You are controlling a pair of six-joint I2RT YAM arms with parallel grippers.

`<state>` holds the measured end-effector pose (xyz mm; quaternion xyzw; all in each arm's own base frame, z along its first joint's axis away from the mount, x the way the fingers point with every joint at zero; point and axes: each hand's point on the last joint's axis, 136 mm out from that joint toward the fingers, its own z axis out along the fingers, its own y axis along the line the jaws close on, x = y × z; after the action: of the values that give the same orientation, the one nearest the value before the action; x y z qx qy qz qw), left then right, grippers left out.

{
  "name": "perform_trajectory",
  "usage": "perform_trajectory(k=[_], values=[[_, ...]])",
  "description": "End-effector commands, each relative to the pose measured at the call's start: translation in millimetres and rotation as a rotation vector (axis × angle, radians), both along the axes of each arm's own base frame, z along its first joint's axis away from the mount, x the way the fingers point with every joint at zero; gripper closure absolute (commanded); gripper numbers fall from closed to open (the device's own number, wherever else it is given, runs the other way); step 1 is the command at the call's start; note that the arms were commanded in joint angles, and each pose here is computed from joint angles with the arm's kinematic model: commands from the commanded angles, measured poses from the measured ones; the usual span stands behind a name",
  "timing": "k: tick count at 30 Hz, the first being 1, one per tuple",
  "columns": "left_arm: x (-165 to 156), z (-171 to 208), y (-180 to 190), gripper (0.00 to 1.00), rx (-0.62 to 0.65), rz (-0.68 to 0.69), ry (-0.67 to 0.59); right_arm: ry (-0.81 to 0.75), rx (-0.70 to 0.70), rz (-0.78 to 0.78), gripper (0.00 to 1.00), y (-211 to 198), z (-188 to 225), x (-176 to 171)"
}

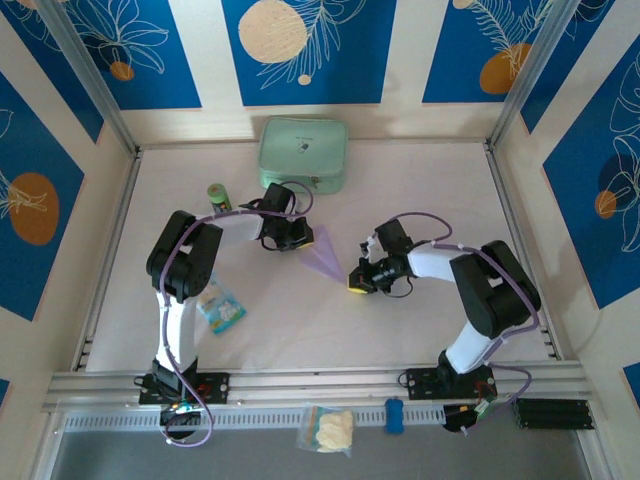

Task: Fold a paper plane with a square sheet of paper (pick it up from the middle)
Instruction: Fourth fold the wing at the center of the table, then pick up the paper from the center of the table.

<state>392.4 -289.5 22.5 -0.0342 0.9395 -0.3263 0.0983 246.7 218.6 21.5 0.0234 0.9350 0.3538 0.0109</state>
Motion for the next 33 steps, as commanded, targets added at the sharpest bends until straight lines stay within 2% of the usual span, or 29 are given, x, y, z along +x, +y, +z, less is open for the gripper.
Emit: perform_trajectory(k=[1,6,12,17,23,33], values=[[5.6,17.3,4.3,0.83,-0.017,0.03,-0.009,-0.101,0.045,-0.032,0.92,4.4,34.7,17.8],[15.3,83.0,0.4,0.69,-0.114,0.076,-0.128,-0.221,0.085,-0.073,0.74,8.6,65.0,49.1],[9.2,108.8,27.4,0.5,-0.121,0.184,-0.216,-0.218,0.1,-0.043,0.63,20.7,64.4,77.7],[-6.5,109.0,52.4,0.39,-0.097,0.261,-0.245,-0.187,0.111,0.004,0.62,32.7,53.2,94.1],[-26.5,91.3,61.1,0.22,-0.134,0.292,-0.194,-0.142,0.143,0.045,0.67,49.6,36.2,109.7],[-35.1,74.2,67.2,0.11,-0.141,0.321,-0.155,-0.096,0.114,0.085,0.72,57.3,12.6,110.1]])
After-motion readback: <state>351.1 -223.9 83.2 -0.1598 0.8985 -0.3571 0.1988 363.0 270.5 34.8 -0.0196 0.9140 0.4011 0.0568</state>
